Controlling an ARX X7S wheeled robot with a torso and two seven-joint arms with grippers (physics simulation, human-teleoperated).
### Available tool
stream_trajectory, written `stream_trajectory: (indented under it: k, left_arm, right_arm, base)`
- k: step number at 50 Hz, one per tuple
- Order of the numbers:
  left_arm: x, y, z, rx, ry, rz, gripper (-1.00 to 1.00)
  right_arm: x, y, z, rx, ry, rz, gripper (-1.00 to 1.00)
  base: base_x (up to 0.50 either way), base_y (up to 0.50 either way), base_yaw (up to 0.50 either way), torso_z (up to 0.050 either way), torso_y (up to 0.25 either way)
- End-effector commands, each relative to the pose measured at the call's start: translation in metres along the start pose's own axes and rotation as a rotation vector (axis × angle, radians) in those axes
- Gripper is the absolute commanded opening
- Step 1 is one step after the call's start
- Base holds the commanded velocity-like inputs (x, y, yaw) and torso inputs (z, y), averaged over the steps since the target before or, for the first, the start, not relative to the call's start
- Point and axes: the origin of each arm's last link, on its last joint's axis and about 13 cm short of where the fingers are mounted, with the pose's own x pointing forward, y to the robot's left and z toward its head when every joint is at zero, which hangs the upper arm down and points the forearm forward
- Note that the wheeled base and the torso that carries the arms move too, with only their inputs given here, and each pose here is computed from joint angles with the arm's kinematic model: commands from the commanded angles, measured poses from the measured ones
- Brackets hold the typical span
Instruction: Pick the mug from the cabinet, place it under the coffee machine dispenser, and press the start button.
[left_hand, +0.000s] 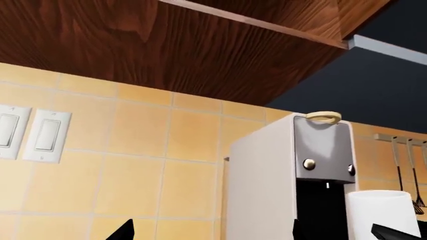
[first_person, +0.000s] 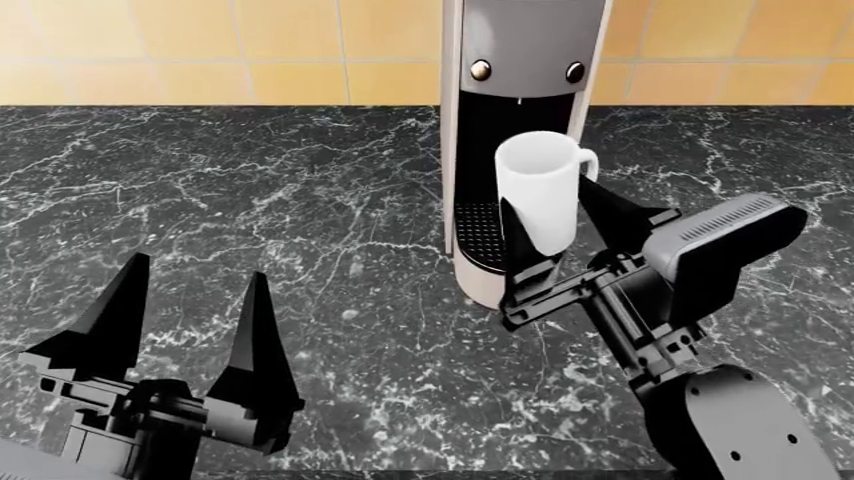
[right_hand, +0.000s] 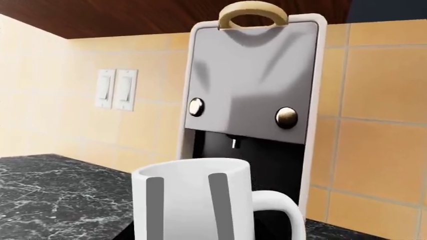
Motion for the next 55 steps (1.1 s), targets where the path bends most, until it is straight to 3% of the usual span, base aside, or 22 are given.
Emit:
stream_trajectory:
  k: [1, 55]
  left_arm:
    - [0.000, 0.000, 0.000, -0.004, -0.006, -0.006, 1.00]
    - [-0.003, 0.002, -0.001, 0.009, -0.006, 0.001, 1.00]
  right_arm:
    - [0.014, -0.001, -0.005, -0.007, 0.006, 0.022, -1.00]
    - [0.045, -0.008, -0.057, 0.067, 0.083, -0.065, -1.00]
  base:
    - [0.00, 0.00, 0.00, 0.000, 0.000]
    - [0.00, 0.00, 0.00, 0.000, 0.000]
